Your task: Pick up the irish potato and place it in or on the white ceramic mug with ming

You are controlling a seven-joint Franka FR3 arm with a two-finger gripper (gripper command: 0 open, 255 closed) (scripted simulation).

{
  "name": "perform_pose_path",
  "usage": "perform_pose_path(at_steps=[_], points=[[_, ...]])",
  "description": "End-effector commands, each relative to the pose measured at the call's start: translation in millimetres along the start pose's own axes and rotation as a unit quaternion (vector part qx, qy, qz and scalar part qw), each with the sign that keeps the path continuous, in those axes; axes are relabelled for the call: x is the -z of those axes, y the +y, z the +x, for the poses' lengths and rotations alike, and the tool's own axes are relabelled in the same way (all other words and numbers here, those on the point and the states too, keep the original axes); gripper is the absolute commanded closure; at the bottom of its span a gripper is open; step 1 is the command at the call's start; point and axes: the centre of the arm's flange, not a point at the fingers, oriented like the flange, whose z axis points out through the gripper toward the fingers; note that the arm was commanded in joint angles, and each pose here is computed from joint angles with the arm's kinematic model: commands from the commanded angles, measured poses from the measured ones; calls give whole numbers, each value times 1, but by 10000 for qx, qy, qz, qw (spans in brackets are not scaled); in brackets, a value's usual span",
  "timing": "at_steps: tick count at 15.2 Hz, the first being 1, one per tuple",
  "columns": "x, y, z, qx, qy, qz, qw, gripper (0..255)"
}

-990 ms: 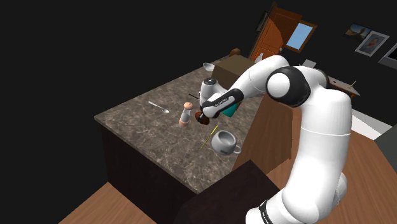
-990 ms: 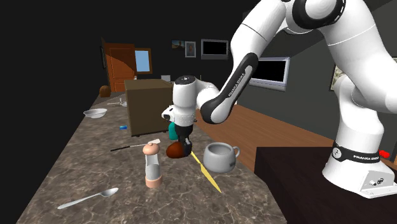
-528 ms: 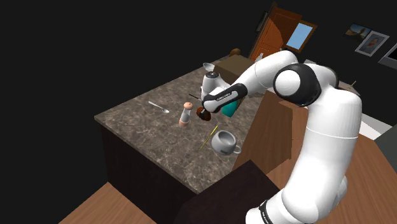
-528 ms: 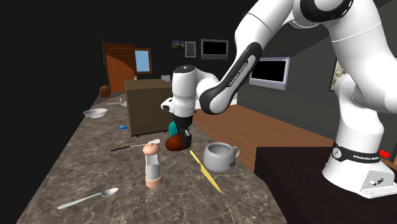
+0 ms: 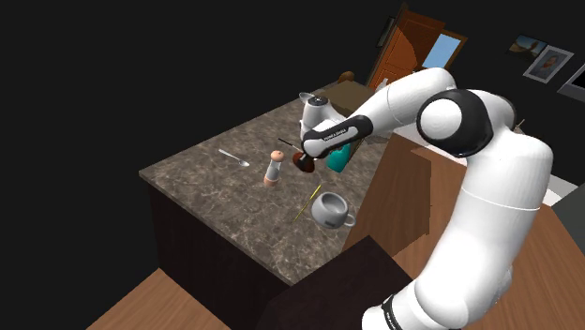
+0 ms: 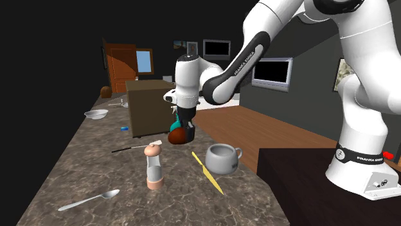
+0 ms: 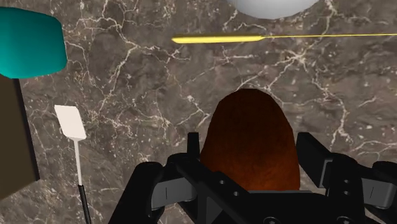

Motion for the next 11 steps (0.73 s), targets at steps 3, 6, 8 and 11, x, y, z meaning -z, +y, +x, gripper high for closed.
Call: perform_pose_path(at_steps=[3,6,8,11], points=[[1,1,-47,0,-1,1,10000,255],[0,1,-87,0,-1,1,10000,255],[0,1,-113,0,-1,1,10000,255],[-1,1,-153,0,-1,1,10000,255]])
